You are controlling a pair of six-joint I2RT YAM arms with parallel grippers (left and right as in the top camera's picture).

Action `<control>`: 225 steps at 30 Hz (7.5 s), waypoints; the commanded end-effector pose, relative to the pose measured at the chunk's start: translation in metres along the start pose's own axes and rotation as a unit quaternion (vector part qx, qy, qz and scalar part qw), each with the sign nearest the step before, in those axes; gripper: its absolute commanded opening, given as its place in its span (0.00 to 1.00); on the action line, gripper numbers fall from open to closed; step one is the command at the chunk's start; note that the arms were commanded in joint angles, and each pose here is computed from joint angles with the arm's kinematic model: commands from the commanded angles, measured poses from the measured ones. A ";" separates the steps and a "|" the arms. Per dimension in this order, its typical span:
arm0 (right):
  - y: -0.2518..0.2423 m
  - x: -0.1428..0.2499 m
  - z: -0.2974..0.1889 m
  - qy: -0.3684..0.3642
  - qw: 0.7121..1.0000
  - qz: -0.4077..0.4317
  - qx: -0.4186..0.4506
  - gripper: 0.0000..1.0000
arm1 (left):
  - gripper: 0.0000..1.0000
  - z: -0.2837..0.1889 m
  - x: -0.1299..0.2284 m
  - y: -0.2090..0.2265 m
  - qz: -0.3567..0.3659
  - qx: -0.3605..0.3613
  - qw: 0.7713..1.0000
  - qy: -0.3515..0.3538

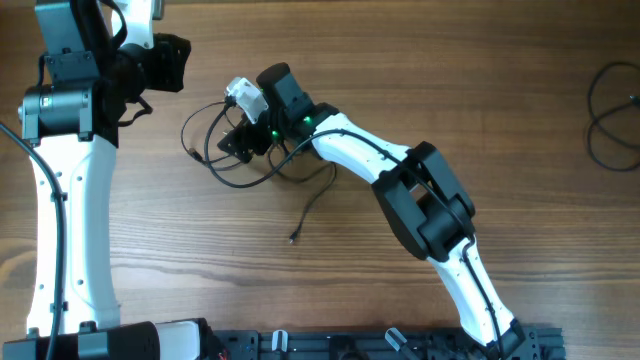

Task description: Untangle cables

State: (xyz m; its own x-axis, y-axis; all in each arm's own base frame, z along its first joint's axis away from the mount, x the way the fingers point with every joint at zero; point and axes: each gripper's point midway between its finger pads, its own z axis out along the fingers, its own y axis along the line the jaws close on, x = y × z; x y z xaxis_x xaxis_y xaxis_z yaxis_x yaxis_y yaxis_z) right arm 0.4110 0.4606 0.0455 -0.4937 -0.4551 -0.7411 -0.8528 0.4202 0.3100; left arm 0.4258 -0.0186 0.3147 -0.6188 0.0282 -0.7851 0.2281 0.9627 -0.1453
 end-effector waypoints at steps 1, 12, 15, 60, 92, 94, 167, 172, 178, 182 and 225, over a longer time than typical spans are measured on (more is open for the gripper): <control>-0.013 0.025 0.015 0.023 0.999 0.034 0.019 0.21 | 0.28 0.001 0.000 0.002 -0.007 -0.002 1.000 0.002; -0.044 -0.095 -0.160 -0.045 0.981 0.082 0.171 0.04 | 0.32 0.001 0.007 0.000 -0.012 0.004 1.000 0.016; -0.035 -0.123 -0.228 -0.075 0.975 0.085 0.190 0.04 | 0.34 0.001 0.014 -0.008 -0.018 0.026 0.999 0.030; 0.037 -0.159 -0.494 -0.170 0.887 0.113 0.414 0.04 | 0.32 0.109 0.136 -0.227 0.140 0.419 0.876 0.192; 0.028 -0.155 -0.501 -0.174 0.880 0.132 0.421 0.04 | 0.04 0.149 0.169 -0.239 0.191 0.424 0.862 0.202; 0.025 -0.151 -0.505 -0.167 0.873 0.136 0.438 0.04 | 0.04 0.150 0.168 -0.230 0.190 0.409 0.869 0.205; -0.059 -0.009 -0.236 0.138 0.968 0.082 0.194 1.00 | 0.52 0.035 -0.021 -0.068 0.039 0.278 0.958 -0.051; -0.075 0.001 -0.237 0.132 0.941 0.182 0.255 1.00 | 0.53 0.033 -0.021 -0.046 0.004 0.259 0.965 -0.049; -0.056 0.026 -0.190 0.182 0.936 0.189 0.234 1.00 | 0.53 0.033 -0.015 -0.046 -0.007 0.259 0.965 -0.036; -0.048 0.038 -0.170 0.193 0.918 0.223 0.263 1.00 | 0.53 0.034 -0.010 -0.044 -0.012 0.255 0.967 -0.026; -0.060 0.081 -0.126 0.174 0.891 0.259 0.329 1.00 | 0.51 0.034 0.011 -0.046 0.006 0.256 0.967 0.007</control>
State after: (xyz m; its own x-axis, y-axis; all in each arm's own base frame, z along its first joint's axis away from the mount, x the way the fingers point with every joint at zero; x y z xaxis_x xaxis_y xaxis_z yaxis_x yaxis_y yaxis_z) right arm 0.4006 0.3082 0.0560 -0.9073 -0.2302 -0.3518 -0.2833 0.9531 0.1070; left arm 0.4315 -0.0726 0.2885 -0.6446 0.0302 -0.7639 0.5577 0.7020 -0.4429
